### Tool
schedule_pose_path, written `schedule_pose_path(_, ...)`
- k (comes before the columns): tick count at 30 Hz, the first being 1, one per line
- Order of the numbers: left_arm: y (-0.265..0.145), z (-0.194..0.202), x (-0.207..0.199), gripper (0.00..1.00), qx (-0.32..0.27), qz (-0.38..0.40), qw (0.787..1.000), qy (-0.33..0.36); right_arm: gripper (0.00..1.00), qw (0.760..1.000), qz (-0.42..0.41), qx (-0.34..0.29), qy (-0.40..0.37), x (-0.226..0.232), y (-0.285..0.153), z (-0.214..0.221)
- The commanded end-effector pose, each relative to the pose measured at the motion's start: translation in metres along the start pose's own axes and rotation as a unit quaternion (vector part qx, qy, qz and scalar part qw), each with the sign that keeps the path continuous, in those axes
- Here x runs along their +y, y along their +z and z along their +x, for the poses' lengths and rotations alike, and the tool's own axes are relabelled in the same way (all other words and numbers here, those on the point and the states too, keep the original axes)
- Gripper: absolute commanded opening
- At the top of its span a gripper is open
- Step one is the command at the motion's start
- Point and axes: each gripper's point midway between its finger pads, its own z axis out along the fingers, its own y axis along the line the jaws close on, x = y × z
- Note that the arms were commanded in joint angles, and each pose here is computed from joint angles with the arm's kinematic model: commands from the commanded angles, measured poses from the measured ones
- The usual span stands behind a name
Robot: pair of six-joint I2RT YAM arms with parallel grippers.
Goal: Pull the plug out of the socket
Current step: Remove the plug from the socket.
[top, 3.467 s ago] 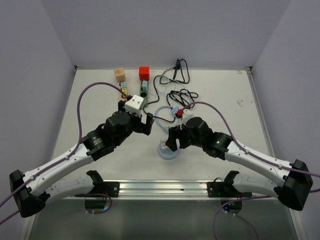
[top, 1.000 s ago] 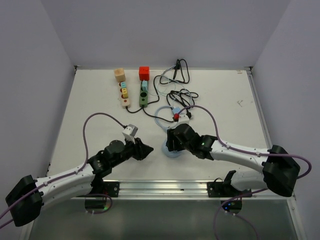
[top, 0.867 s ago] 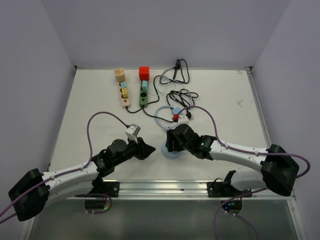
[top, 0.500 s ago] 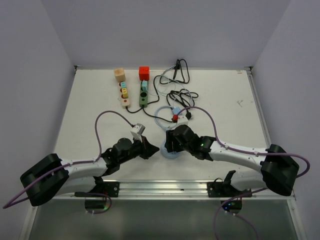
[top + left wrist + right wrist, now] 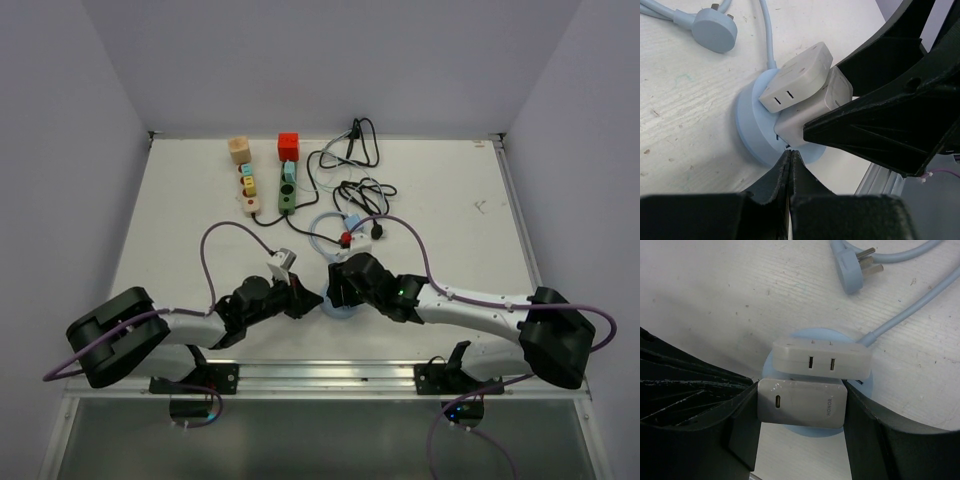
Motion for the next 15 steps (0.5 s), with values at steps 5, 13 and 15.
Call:
schedule_pose_path(5,0.007,-0.013,-0.014,0.0,-0.034,0.033,0.999,0.001,0.0,1.0,-0.018,-0.002,-0.001,0.016,0.0,-0.003)
schedule_pose_path(13,0.016,-0.006,-0.008,0.0,-0.02,0.023,1.0,0.002,0.0,1.0,-0.022,-0.003,-0.007,0.021,-0.004,-0.005)
schedule_pose_path(15,0.018,0.0,-0.003,0.0,-0.01,0.014,1.0,-0.001,0.0,1.0,-0.025,-0.002,-0.007,0.023,-0.005,-0.006)
